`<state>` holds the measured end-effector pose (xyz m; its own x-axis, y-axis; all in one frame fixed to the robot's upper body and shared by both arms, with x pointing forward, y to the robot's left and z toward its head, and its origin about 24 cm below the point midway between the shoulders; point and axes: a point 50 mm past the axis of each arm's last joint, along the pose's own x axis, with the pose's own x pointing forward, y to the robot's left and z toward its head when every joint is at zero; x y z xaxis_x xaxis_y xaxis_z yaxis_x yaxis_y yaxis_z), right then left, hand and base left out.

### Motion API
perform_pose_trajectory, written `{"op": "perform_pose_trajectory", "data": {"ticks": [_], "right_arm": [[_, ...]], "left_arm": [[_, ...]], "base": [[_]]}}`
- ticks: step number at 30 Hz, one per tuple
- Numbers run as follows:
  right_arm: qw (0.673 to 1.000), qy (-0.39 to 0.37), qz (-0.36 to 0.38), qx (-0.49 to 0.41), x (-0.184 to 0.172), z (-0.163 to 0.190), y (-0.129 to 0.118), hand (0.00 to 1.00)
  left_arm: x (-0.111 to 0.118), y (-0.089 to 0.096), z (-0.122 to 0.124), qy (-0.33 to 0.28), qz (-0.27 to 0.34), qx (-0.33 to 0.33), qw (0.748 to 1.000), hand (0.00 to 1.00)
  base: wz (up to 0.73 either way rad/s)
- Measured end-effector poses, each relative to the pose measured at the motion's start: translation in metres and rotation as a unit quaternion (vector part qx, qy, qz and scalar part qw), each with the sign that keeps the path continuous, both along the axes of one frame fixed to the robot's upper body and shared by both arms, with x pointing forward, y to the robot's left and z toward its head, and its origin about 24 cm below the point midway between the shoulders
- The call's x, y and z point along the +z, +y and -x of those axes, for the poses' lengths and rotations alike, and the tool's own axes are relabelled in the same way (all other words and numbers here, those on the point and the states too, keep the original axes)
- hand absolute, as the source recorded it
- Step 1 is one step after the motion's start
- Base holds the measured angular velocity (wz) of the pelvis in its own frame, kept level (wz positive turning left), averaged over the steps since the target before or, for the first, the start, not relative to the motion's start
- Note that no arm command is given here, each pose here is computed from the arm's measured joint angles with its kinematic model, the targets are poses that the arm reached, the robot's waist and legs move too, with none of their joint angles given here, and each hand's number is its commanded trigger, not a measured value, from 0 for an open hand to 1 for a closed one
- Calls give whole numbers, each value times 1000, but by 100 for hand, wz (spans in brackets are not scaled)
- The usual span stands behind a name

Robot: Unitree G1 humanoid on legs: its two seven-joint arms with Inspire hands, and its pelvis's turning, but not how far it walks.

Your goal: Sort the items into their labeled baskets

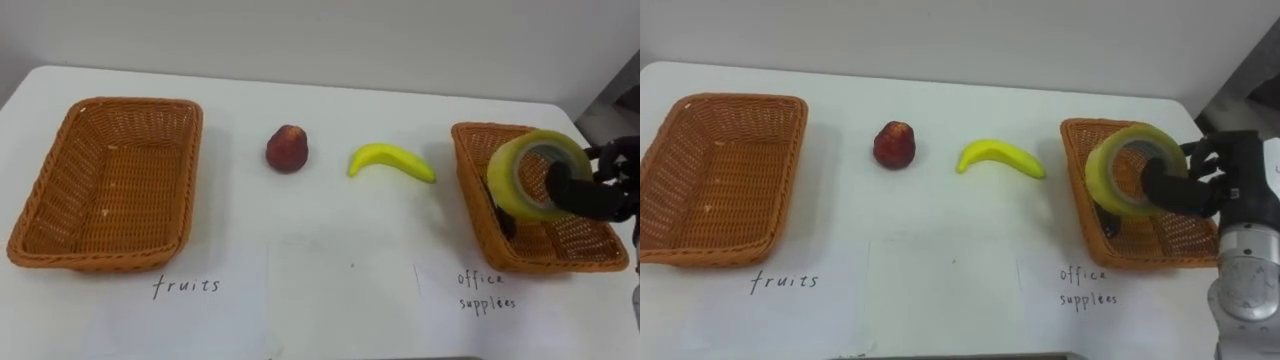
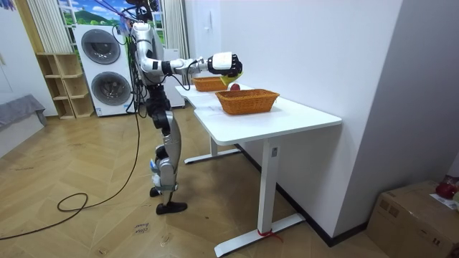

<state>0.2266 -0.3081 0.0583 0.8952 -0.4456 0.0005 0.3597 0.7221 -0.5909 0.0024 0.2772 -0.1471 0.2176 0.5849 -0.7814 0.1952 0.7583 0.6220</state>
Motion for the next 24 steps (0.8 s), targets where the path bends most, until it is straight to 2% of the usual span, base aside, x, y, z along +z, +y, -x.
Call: {"op": "perform_pose_trajectory", "data": {"ticks": [21,22,24], "right_arm": [[1000,10,9,-4,-2,1,-1,100],[1000,10,9,-4,-2,1,-1,89],[1000,10,9,-4,-2,1,-1,20]], "left_arm": [[2,1,-3,-9,-5,-3,1000,0],[2,1,-3,-9,-5,-3,1000,0],[2,1,-5,-13,-6,-4,1000,0]], "base": [[0],[0],[0]]}}
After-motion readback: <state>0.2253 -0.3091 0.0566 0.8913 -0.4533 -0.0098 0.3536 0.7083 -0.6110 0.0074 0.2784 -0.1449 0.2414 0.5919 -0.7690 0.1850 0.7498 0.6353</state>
